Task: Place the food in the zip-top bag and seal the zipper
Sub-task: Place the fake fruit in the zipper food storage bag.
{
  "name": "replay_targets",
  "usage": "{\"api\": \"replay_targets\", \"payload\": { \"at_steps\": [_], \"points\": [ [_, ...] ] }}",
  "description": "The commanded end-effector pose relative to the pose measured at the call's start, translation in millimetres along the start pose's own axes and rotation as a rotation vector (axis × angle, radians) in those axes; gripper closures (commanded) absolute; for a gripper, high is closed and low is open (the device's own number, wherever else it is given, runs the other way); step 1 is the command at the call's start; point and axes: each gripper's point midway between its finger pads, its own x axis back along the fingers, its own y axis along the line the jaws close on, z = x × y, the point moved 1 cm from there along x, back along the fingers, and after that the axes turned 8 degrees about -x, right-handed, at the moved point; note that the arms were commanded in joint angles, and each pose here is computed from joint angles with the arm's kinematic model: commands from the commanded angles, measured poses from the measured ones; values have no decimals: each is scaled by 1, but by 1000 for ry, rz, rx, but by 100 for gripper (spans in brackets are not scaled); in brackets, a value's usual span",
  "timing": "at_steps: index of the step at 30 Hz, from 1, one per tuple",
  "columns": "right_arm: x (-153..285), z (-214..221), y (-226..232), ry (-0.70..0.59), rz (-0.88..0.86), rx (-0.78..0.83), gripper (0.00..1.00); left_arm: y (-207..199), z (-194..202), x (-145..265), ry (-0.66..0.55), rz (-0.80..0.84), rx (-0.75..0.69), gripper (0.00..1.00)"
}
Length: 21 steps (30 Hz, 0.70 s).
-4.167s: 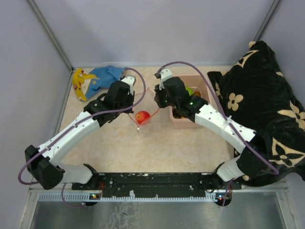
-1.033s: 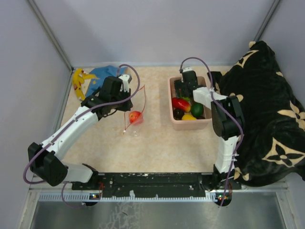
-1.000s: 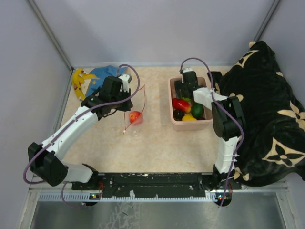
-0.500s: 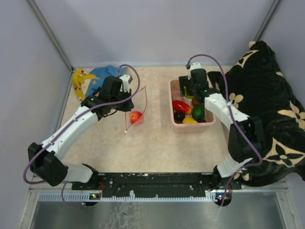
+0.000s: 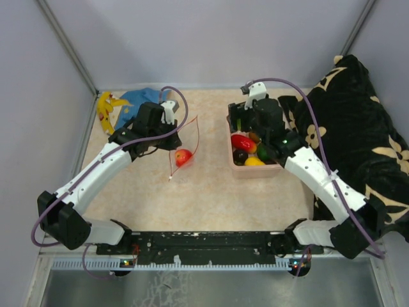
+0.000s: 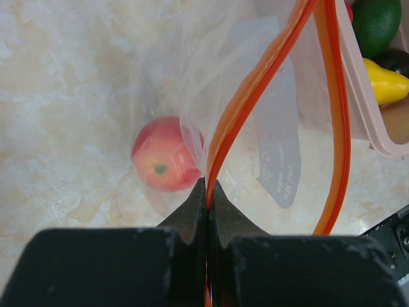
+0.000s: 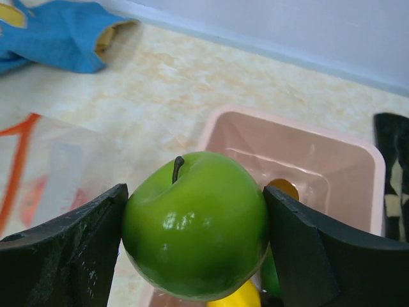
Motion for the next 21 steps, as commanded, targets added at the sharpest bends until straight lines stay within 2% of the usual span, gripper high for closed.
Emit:
{"api": "replay_targets", "payload": {
  "at_steps": [1, 12, 21],
  "points": [
    [24, -37, 34, -129, -124, -51, 50, -4, -4, 0, -21, 28, 7, 100],
    [52, -43, 130, -235, -472, -165, 50, -5, -5, 1, -24, 34, 12, 100],
    [64, -37, 176, -325, -702, -327, 50, -5, -6, 3, -31, 39, 22, 100]
  ]
}}
